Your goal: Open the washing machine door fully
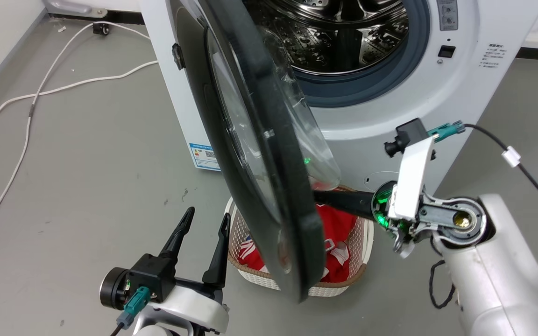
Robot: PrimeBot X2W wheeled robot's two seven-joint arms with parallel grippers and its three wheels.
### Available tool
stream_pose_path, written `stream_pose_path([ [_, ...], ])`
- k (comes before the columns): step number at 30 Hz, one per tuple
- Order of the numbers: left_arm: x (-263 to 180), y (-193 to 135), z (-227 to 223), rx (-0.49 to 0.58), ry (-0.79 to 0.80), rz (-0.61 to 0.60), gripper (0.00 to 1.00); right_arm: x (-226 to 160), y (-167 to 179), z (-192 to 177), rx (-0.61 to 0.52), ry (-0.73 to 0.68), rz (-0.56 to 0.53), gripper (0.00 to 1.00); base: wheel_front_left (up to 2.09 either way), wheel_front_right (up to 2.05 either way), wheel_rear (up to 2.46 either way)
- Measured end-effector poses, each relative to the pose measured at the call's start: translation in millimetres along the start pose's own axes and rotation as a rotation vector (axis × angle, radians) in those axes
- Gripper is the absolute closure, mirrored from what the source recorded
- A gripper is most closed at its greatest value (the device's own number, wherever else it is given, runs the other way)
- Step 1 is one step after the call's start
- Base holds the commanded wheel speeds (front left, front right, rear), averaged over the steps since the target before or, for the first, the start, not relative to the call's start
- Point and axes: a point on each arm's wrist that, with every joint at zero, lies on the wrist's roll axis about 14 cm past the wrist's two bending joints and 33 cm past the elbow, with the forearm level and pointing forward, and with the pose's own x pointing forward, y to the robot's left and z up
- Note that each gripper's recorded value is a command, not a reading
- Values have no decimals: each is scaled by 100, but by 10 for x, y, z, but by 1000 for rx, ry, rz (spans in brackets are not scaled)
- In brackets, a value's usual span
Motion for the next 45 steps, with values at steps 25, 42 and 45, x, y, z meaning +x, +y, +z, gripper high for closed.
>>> stream_pose_path([
  [25, -86, -79, -14, 24, 10, -45, 0, -885, -241, 339, 60, -729, -56, 100, 0, 0, 0],
  [42, -87, -130, -23, 20, 21, -70, 0, -2162, -776, 27, -106, -1200, -443, 0, 0, 0, 0],
  [45, -103, -120, -33, 15, 24, -62, 0, -2395, -660, 82, -358, -1229, -585, 0, 0, 0, 0],
])
